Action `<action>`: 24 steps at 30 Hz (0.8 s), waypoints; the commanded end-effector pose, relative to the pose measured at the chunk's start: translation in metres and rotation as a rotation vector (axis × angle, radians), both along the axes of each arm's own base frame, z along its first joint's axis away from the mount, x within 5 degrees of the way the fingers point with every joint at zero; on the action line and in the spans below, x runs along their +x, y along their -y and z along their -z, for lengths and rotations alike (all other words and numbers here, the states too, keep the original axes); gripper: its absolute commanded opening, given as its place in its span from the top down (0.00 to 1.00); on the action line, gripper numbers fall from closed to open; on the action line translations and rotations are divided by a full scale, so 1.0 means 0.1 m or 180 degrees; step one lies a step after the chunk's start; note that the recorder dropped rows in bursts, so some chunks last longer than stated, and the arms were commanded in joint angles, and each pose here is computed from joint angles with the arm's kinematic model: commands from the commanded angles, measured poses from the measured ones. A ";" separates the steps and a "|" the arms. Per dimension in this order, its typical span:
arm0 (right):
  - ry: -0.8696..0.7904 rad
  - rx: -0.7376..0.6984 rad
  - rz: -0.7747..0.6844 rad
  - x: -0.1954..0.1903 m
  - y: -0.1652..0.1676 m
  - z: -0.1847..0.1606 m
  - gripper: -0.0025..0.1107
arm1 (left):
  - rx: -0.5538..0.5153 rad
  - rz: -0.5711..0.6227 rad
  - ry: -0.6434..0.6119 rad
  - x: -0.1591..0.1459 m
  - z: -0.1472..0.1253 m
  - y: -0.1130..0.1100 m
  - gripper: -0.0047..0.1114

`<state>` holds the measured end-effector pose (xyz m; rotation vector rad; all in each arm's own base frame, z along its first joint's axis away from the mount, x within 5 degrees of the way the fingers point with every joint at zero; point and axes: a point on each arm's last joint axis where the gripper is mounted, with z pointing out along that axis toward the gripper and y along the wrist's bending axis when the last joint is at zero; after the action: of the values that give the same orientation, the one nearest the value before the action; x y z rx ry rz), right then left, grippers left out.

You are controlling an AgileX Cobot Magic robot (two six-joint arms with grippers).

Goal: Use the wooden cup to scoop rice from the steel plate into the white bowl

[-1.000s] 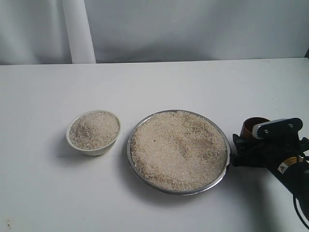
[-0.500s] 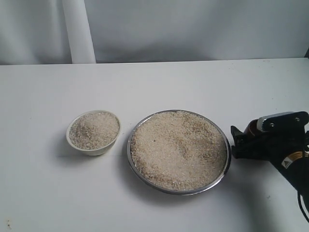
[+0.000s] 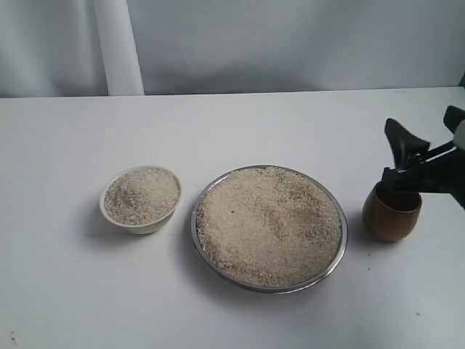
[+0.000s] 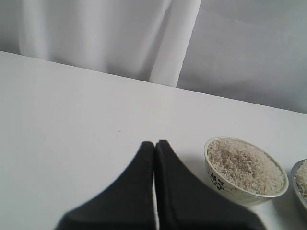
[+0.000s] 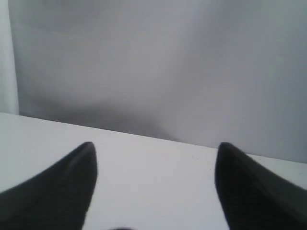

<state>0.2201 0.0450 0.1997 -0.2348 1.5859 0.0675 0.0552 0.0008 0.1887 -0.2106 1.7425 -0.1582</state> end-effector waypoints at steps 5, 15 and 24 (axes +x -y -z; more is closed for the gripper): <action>0.0200 0.0164 -0.0048 -0.42 0.08 -0.51 0.78 | -0.0021 0.0019 0.0011 0.00 0.00 0.00 0.96; 0.1117 0.0352 -0.0067 -1.00 0.20 -1.03 0.98 | -0.0021 0.0019 0.0011 0.00 0.00 0.00 0.96; 0.1682 0.0478 -0.0073 -1.34 0.27 -1.22 0.98 | -0.0021 0.0019 0.0011 0.00 0.00 0.00 0.96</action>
<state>0.0917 0.0184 0.3218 -0.1318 1.0595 0.1308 0.0552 0.0008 0.1887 -0.2106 1.7425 -0.1582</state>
